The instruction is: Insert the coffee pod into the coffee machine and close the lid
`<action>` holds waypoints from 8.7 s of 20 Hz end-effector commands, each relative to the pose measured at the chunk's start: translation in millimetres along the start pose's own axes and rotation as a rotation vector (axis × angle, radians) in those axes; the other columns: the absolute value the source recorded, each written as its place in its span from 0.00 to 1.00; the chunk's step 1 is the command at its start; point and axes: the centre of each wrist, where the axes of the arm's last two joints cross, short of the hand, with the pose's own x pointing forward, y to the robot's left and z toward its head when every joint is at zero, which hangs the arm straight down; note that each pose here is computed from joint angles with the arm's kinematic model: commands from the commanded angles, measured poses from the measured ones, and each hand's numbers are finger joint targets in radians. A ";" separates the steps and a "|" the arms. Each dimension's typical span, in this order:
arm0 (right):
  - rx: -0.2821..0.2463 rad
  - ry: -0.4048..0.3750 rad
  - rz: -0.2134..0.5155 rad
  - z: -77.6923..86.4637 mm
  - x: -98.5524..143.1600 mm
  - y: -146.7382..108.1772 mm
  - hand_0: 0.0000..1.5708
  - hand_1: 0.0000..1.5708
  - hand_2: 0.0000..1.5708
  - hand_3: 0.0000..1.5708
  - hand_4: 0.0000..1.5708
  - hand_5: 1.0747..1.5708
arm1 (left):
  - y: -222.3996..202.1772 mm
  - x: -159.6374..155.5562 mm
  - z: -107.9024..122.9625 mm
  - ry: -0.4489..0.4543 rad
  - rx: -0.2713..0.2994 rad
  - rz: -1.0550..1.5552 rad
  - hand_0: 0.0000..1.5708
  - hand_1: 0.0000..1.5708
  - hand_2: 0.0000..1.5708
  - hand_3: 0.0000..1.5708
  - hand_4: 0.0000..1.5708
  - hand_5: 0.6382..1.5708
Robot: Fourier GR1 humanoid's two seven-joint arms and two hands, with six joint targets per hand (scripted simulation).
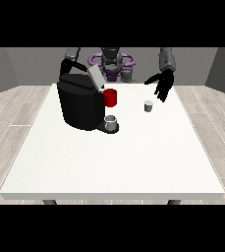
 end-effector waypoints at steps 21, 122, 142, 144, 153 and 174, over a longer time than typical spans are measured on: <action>0.021 0.109 0.001 -37.1 -28.9 -1.7 0.00 0.00 0.00 0.00 0.00 1.00 | -44.2 10.3 -55.7 -0.025 -0.044 -0.444 0.59 0.59 0.65 0.54 0.26 1.00; -0.024 -0.014 0.010 -75.9 10.2 6.6 0.00 0.00 0.00 0.00 0.00 1.00 | 111.8 238.5 -131.5 -0.242 0.091 -0.411 0.81 0.81 0.81 0.75 0.11 1.00; -0.046 -0.092 0.043 -88.6 26.1 -10.5 0.00 0.00 0.00 0.00 0.05 1.00 | 133.1 239.5 -124.4 -0.337 0.192 -0.483 0.78 0.78 0.76 0.60 0.00 1.00; -0.052 -0.095 0.038 -103.4 46.6 -3.8 0.00 0.00 0.00 0.00 0.09 1.00 | 127.5 261.8 -127.3 -0.343 0.197 -0.491 0.79 0.79 0.77 0.62 0.00 1.00; -0.049 -0.071 0.078 -89.4 33.4 3.3 0.00 0.00 0.00 0.00 0.07 1.00 | 134.0 239.0 -123.8 -0.378 0.202 -0.579 0.66 0.66 0.67 0.47 0.00 1.00; -0.121 0.082 0.039 -79.6 -13.7 -11.2 0.00 0.00 0.00 0.00 0.00 1.00 | 91.7 224.2 -136.7 -0.311 0.107 -0.596 0.00 0.00 0.00 0.10 0.00 1.00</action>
